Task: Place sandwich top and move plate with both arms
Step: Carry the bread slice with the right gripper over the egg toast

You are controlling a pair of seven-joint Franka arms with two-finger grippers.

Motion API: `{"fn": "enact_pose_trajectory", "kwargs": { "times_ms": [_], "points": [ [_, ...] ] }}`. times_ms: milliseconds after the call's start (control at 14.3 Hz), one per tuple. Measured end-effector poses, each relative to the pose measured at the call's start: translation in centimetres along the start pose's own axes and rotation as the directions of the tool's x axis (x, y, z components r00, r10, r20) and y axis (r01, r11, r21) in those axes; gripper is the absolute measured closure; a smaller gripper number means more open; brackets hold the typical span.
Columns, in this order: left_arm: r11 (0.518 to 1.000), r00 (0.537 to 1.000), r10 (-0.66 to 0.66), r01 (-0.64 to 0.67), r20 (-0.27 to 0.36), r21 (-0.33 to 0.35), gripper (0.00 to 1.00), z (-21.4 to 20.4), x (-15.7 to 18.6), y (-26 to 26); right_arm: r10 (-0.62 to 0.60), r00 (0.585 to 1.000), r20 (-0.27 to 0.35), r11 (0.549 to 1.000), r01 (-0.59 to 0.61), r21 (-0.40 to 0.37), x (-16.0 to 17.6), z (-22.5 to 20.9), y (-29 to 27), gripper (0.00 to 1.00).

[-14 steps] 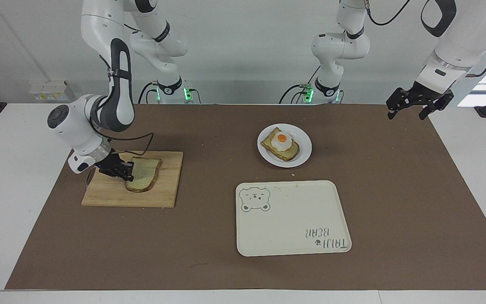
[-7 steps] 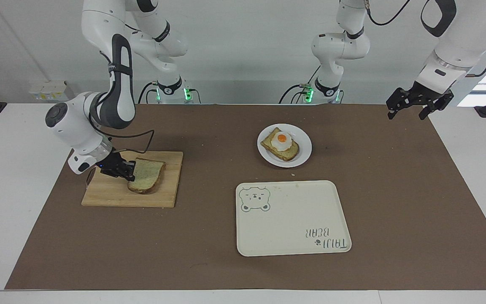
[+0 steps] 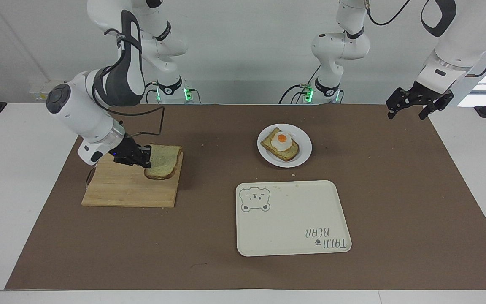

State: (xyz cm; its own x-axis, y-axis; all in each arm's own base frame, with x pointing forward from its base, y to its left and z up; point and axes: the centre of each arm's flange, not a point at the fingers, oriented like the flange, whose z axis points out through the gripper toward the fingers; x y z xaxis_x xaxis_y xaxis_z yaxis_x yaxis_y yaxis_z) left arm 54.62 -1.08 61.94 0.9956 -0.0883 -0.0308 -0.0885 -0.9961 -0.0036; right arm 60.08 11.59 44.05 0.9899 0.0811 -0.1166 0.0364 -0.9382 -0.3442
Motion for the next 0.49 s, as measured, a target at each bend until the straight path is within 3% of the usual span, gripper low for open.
{"fn": "enact_pose_trajectory", "kwargs": {
  "times_ms": [279, 488],
  "points": [
    [1.000, 1.000, 0.000, 0.000, 0.000, 0.000, 0.00, 0.0, 0.0, 0.0, 0.018, 1.000, -0.006, 1.000, -0.018, -0.018, -2.0, 5.1, -13.1, 0.93],
    [1.000, 1.000, 0.000, 0.000, 0.000, 0.000, 0.00, 0.0, 0.0, 0.0, 0.049, 0.998, -0.028, 0.999, -0.049, -0.006, -3.4, 9.4, -19.6, 0.93]
  ]
}}
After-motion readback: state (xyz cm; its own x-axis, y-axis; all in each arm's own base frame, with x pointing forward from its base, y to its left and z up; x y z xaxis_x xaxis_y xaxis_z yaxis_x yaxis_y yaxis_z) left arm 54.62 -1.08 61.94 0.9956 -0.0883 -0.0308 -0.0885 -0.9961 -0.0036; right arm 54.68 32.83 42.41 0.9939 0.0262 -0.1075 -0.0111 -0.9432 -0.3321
